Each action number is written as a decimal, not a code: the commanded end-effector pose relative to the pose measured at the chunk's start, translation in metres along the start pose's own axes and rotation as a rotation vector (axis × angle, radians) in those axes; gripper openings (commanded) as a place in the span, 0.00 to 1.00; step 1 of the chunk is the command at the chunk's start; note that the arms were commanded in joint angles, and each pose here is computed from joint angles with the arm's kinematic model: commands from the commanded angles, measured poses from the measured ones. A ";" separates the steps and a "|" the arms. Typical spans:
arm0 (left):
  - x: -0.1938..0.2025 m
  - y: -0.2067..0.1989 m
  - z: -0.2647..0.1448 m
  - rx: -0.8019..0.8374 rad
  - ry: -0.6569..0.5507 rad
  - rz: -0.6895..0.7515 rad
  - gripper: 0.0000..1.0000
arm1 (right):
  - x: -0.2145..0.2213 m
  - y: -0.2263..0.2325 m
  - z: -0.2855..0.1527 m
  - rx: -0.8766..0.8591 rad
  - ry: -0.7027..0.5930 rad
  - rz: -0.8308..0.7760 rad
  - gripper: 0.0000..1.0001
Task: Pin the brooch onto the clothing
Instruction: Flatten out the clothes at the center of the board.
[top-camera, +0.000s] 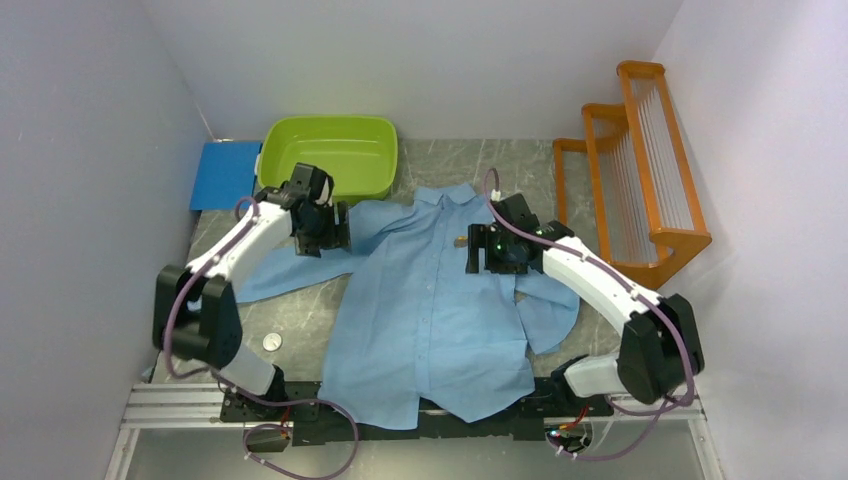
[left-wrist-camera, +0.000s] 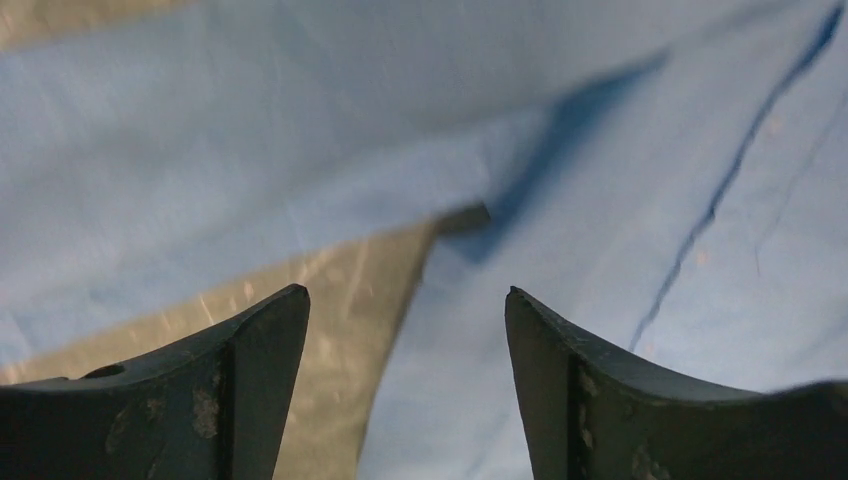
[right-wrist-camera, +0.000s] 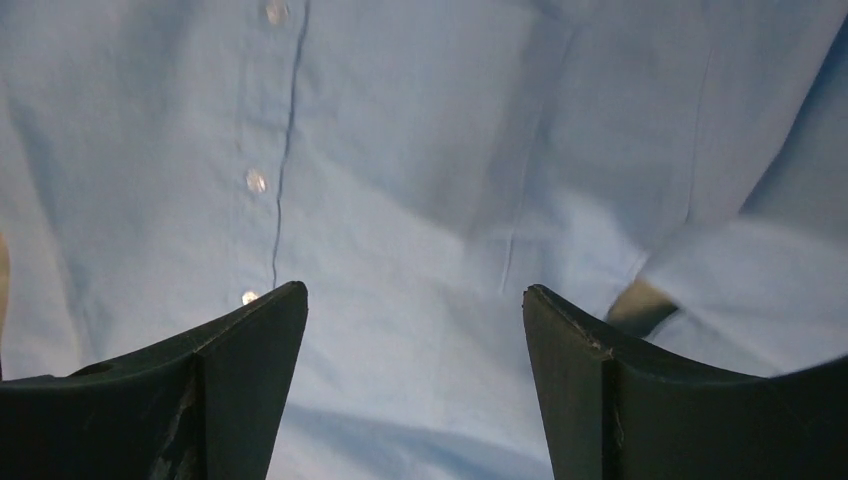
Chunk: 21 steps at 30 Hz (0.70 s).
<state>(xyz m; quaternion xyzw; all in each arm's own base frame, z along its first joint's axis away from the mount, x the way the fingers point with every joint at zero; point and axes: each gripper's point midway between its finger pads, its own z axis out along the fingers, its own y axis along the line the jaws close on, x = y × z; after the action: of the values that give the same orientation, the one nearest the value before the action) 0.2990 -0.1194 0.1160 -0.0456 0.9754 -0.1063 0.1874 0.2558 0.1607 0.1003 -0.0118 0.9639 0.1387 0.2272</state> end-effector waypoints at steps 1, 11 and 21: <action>-0.067 0.008 0.033 -0.015 -0.146 0.039 0.75 | -0.067 0.016 0.006 -0.008 -0.186 -0.077 0.84; -0.069 0.041 0.074 -0.044 -0.079 -0.059 0.08 | -0.094 0.031 0.059 -0.101 -0.133 -0.058 0.91; -0.074 0.094 0.042 -0.113 -0.094 -0.188 0.03 | -0.091 -0.012 0.095 -0.080 -0.049 0.064 0.91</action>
<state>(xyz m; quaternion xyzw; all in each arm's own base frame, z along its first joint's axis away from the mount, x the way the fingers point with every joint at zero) 0.3808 -0.0435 0.0588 -0.1334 0.9682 -0.0701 0.1998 0.3589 0.1716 0.0446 0.0048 0.9615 0.1636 0.2209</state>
